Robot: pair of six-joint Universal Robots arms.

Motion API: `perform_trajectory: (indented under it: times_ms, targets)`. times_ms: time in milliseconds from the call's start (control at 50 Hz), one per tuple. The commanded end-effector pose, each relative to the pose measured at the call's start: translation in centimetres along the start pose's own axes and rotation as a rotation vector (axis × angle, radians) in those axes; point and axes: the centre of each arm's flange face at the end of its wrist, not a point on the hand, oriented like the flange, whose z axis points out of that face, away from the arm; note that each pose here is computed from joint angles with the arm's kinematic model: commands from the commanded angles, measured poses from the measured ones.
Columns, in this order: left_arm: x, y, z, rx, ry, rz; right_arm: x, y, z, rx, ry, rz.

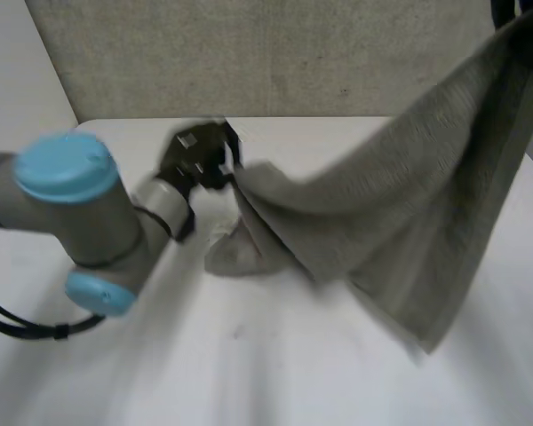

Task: Fold the towel.

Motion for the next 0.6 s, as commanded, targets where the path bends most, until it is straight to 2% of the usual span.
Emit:
perform_trajectory:
  times_ms: [20, 60, 80, 120, 200, 240, 260, 300, 320, 340, 360, 380, 400, 420, 440, 460, 480, 500, 560, 600]
  targets:
    - [-1.8, -11.8, 1.5, 0.422, -0.085, 0.007, 3.5, -1.0, 3.6, 0.236, 0.127, -0.128]
    - [-1.2, -17.2, 1.0, 0.606, -0.061, -0.020, 5.5, -1.9, 5.0, 0.403, 0.230, -0.169]
    - [-1.2, -17.2, 1.0, 0.607, -0.061, -0.020, 5.5, -1.9, 5.0, 0.404, 0.230, -0.169]
    - [-0.5, -19.9, 0.1, 0.681, -0.028, -0.039, 6.4, -2.9, 5.7, 0.548, 0.282, -0.185]
    - [-0.3, -19.2, -0.2, 0.643, -0.028, -0.046, 6.3, -2.1, 6.0, 0.567, 0.273, -0.144]
    - [-0.7, -15.9, -1.0, 0.513, -0.058, -0.049, 5.5, 0.1, 6.2, 0.493, 0.236, -0.081]
    - [-0.7, -15.8, -1.0, 0.513, -0.058, -0.049, 5.5, 0.1, 6.2, 0.493, 0.236, -0.081]
    - [-1.3, -11.9, -2.5, 0.360, -0.097, -0.049, 4.0, 3.4, 6.3, 0.368, 0.162, -0.007]
    - [-1.3, -11.8, -2.6, 0.359, -0.097, -0.049, 4.0, 3.5, 6.3, 0.367, 0.161, -0.006]
    - [-1.6, -9.2, -3.5, 0.268, -0.115, -0.052, 3.0, 5.6, 6.3, 0.281, 0.108, 0.044]
    - [-1.9, -6.9, -4.4, 0.191, -0.130, -0.056, 3.0, 5.6, 6.3, 0.281, 0.107, 0.045]
    - [-1.9, -6.9, -4.4, 0.190, -0.130, -0.056, 1.5, 8.3, 5.9, 0.166, 0.033, 0.112]
    - [-2.2, -4.6, -5.4, 0.116, -0.146, -0.059, 1.5, 8.4, 5.9, 0.164, 0.032, 0.113]
    - [-2.4, -2.1, -6.7, 0.037, -0.160, -0.062, -0.2, 11.6, 5.4, 0.040, -0.042, 0.202]
    - [-2.4, -2.1, -6.7, 0.036, -0.160, -0.062, -1.6, 14.2, 4.9, -0.060, -0.087, 0.261]
    - [-2.6, 0.2, -8.0, -0.044, -0.177, -0.066, -1.6, 14.2, 4.9, -0.061, -0.087, 0.262]
    - [-2.7, 2.2, -9.2, -0.116, -0.188, -0.067, -2.9, 16.7, 4.2, -0.158, -0.119, 0.296]
    - [-2.7, 2.2, -9.3, -0.117, -0.188, -0.067, -4.3, 19.0, 3.4, -0.256, -0.147, 0.314]
    - [-2.5, 5.7, -11.3, -0.245, -0.194, -0.065, -5.5, 21.0, 2.5, -0.359, -0.180, 0.318]
    - [-1.4, 8.6, -13.4, -0.379, -0.158, -0.034, -7.6, 24.0, 0.3, -0.559, -0.251, 0.260]
